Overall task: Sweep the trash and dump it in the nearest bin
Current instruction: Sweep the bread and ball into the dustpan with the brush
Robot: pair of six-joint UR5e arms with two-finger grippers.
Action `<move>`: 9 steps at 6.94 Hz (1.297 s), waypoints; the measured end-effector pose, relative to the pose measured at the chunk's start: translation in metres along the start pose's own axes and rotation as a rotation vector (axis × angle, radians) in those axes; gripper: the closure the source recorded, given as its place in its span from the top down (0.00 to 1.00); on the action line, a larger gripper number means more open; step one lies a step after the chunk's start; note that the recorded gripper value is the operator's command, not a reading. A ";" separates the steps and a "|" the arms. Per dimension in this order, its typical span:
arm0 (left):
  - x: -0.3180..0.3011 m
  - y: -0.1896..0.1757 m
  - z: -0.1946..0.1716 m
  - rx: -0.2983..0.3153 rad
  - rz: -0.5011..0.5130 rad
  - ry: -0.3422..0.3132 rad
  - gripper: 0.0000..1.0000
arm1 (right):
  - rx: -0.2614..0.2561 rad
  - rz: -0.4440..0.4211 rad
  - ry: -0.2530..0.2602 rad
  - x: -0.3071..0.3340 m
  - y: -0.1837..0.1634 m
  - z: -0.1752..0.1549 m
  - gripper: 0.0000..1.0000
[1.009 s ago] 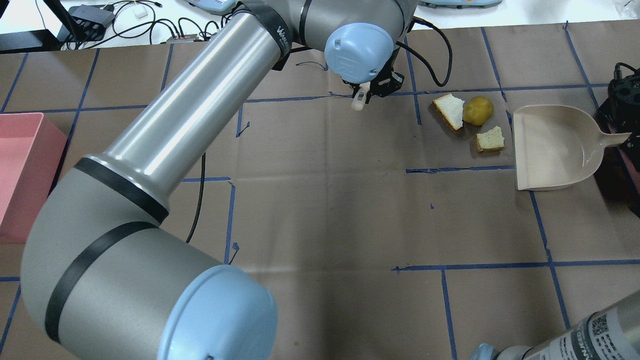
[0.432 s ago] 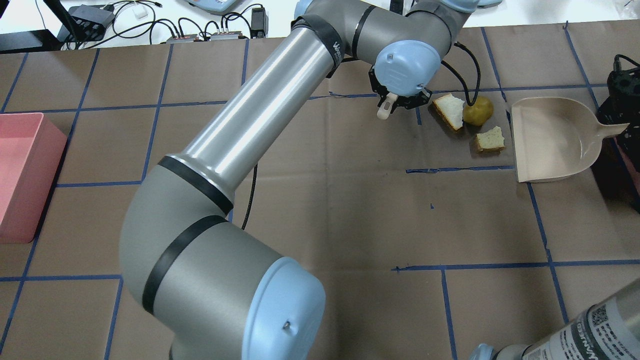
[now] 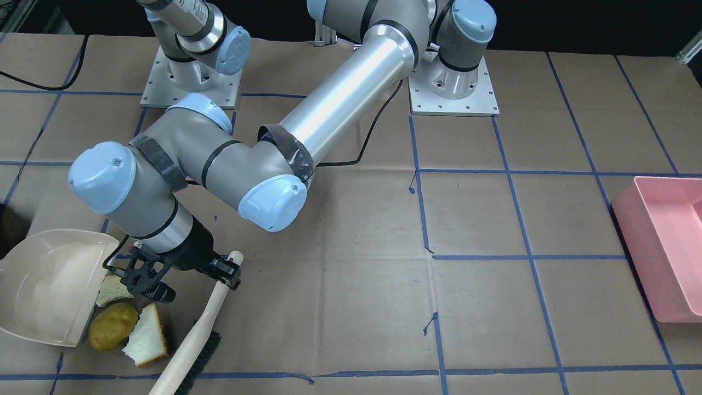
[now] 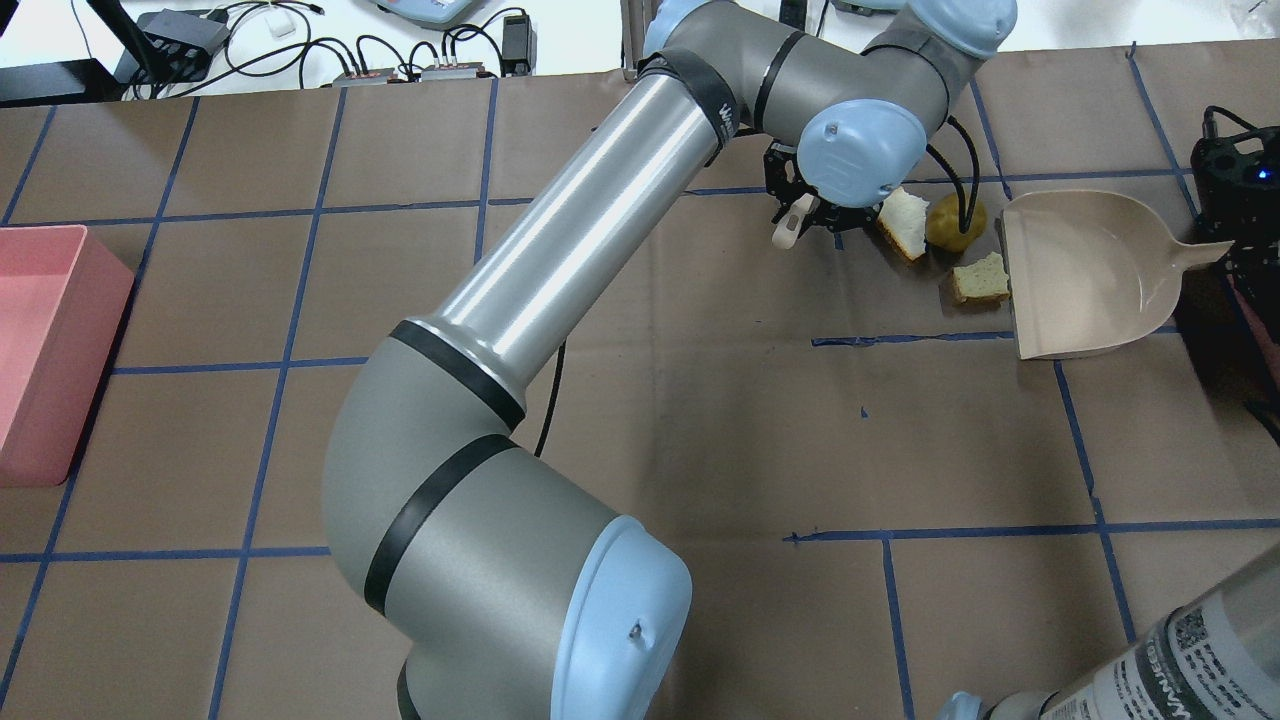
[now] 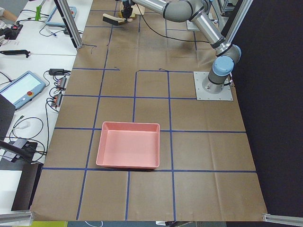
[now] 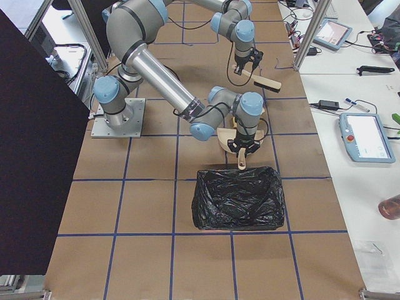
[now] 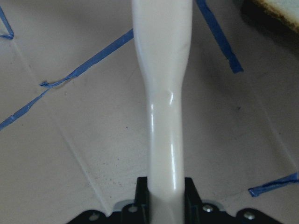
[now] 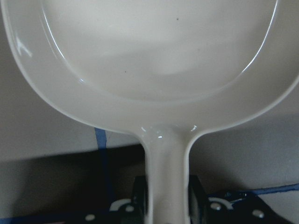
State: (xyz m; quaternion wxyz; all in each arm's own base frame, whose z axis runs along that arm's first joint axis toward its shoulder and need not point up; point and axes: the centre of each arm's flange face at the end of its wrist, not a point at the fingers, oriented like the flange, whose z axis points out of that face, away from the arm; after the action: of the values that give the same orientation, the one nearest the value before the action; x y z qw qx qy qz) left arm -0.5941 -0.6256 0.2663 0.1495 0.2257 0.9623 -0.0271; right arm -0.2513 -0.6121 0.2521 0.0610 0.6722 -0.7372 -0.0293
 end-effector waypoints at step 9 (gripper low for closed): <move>0.069 0.008 0.033 -0.056 0.067 -0.023 0.00 | 0.019 -0.080 0.015 0.025 -0.030 0.000 0.03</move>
State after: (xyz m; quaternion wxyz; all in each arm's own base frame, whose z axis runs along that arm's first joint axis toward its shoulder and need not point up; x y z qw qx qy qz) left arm -0.6403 -0.5933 0.2149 0.1678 0.2533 0.9527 0.0025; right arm -0.2235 -0.6396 0.2493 0.0590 0.7020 -0.7095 -0.0195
